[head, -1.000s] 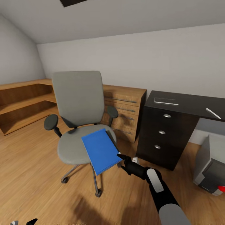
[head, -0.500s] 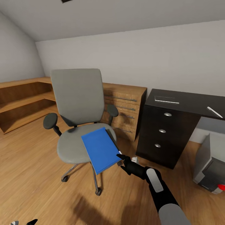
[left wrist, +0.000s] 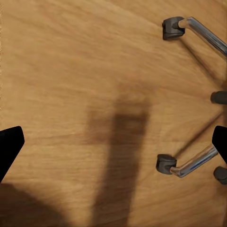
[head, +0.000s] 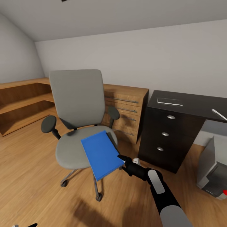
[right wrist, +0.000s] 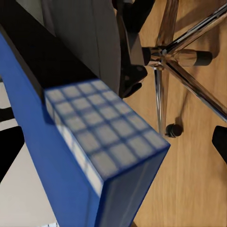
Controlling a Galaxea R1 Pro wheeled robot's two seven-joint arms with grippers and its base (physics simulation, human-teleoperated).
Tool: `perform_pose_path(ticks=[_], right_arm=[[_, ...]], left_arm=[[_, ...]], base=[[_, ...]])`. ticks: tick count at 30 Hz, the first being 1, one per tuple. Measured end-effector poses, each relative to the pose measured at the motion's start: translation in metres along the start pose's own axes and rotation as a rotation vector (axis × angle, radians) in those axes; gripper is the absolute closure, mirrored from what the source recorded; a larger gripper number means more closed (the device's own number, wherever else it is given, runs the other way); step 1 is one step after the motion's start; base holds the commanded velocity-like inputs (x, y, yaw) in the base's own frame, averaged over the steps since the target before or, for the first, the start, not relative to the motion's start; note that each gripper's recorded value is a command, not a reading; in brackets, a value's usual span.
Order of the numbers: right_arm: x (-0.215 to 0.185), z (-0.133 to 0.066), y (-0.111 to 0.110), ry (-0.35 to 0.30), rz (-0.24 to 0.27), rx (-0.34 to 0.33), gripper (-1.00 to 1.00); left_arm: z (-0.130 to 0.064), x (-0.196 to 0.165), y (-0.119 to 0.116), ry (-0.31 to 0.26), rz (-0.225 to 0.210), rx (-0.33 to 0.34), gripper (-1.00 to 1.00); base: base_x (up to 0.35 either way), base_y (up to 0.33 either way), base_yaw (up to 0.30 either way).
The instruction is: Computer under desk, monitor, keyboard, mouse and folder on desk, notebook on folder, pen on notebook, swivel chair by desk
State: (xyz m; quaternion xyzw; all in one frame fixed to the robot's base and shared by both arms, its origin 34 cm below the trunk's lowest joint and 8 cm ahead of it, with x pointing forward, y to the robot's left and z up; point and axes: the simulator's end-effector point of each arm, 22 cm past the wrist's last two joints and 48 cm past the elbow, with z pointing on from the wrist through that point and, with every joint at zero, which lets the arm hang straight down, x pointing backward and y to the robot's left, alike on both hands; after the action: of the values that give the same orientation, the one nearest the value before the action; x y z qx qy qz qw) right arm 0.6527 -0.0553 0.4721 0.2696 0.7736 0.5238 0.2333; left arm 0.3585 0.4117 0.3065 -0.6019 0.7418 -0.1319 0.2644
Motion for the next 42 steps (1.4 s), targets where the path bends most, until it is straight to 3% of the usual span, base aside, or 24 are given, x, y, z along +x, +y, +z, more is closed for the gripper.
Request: perform_pose_path(ticks=[10,11,18,21,24,31,42], right_arm=[[0.000,0.000,0.002,0.001,-0.002,-0.004,-1.00],[0.000,0.000,0.002,0.001,-0.002,-0.007,1.00],[-0.006,-0.008,0.028,0.003,-0.032,-0.138,1.00],[-0.020,-0.028,0.053,-0.008,-0.064,-0.287,1.00],[-0.026,-0.038,0.062,-0.011,-0.081,-0.340,1.00],[-0.030,-0.043,0.066,-0.013,-0.093,-0.361,1.00],[-0.030,-0.047,0.077,-0.014,-0.111,-0.368,1.00]], left_arm=[[0.001,0.000,0.003,-0.002,-0.003,-0.007,-1.00],[0.001,0.000,0.003,-0.002,-0.003,-0.008,-1.00],[0.002,0.002,0.007,0.004,-0.004,-0.016,-1.00],[0.002,0.003,0.008,0.006,-0.003,-0.017,-1.00],[0.003,0.005,0.009,0.009,-0.004,-0.020,-1.00],[0.003,0.007,0.011,0.006,0.023,-0.032,-1.00],[0.000,0.005,0.006,-0.003,0.024,-0.020,-1.00]], base=[[0.038,0.045,0.000],[0.008,0.010,0.000],[0.002,0.003,0.000],[0.000,0.000,0.000],[0.000,0.000,0.000],[0.000,0.000,0.000],[0.000,0.000,0.000]])
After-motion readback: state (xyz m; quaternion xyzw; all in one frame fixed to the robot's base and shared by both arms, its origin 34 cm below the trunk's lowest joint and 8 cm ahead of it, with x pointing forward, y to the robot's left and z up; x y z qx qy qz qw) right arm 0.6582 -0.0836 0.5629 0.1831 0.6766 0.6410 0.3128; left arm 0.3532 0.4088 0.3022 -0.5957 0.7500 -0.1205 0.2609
